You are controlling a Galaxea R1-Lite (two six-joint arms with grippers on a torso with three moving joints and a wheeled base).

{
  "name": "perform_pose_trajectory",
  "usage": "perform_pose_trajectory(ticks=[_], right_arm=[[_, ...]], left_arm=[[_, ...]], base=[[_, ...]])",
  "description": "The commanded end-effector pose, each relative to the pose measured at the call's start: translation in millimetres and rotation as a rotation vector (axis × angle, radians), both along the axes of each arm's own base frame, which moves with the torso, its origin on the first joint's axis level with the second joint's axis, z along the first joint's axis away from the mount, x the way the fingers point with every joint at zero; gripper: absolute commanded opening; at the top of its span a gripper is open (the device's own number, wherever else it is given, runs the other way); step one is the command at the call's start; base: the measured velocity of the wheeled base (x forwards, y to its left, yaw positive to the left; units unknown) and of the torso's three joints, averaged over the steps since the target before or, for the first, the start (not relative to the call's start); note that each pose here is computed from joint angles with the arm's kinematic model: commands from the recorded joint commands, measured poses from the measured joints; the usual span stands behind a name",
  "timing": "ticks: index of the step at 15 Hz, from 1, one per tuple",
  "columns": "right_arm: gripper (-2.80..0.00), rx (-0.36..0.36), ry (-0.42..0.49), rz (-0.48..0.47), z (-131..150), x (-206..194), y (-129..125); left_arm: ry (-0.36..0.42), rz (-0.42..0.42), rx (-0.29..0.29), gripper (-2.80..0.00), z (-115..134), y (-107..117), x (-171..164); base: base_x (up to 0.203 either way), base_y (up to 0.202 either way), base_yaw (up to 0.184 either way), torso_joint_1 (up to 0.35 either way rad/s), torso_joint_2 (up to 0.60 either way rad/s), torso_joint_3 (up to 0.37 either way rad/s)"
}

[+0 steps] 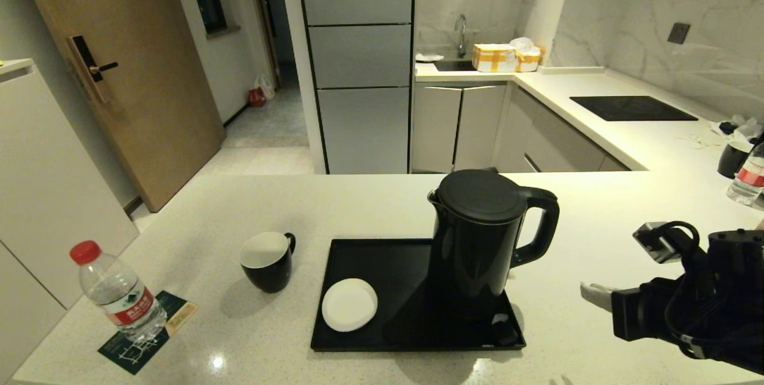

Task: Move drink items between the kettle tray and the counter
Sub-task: Pick up the kettle

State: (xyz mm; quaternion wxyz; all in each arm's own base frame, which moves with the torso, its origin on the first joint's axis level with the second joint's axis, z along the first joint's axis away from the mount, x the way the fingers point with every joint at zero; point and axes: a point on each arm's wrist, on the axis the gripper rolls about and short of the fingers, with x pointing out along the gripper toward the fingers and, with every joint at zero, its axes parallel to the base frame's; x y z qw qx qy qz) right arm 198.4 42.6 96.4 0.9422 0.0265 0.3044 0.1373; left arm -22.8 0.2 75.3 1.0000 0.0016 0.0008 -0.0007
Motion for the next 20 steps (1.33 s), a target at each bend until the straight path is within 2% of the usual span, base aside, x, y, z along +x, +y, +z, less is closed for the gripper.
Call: perform_pose_trajectory(ticks=[1, 7, 9, 13, 15, 20], right_arm=[[0.00, -0.020, 0.010, 0.007, -6, 7, 11], [0.00, -0.008, -0.070, -0.035, -18, 31, 17], [0.00, -0.016, -0.092, -0.059, -33, 47, 20], [0.00, -0.033, -0.200, -0.135, -63, 78, 26], [0.00, -0.022, -0.268, -0.164, -59, 90, 29], [0.00, -0.008, -0.312, -0.167, -49, 94, 30]], left_arm=[[-0.002, 0.000, 0.000, -2.80, 0, 0, 0], [-0.002, 0.000, 0.000, -2.80, 0, 0, 0], [-0.002, 0.000, 0.000, -2.80, 0, 0, 0], [-0.002, 0.000, 0.000, -2.80, 0, 0, 0], [-0.002, 0.000, 0.000, -2.80, 0, 0, 0], [-0.002, 0.000, 0.000, -2.80, 0, 0, 0]], base=[[0.000, 0.000, 0.000, 0.000, 0.00, 0.000], [0.000, 0.000, 0.000, 0.000, 0.00, 0.000], [0.000, 0.000, 0.000, 0.000, 0.00, 0.000], [0.000, 0.000, 0.000, 0.000, 0.00, 0.000], [0.000, 0.000, 0.000, 0.000, 0.00, 0.000], [0.000, 0.000, 0.000, 0.000, 0.00, 0.000]])
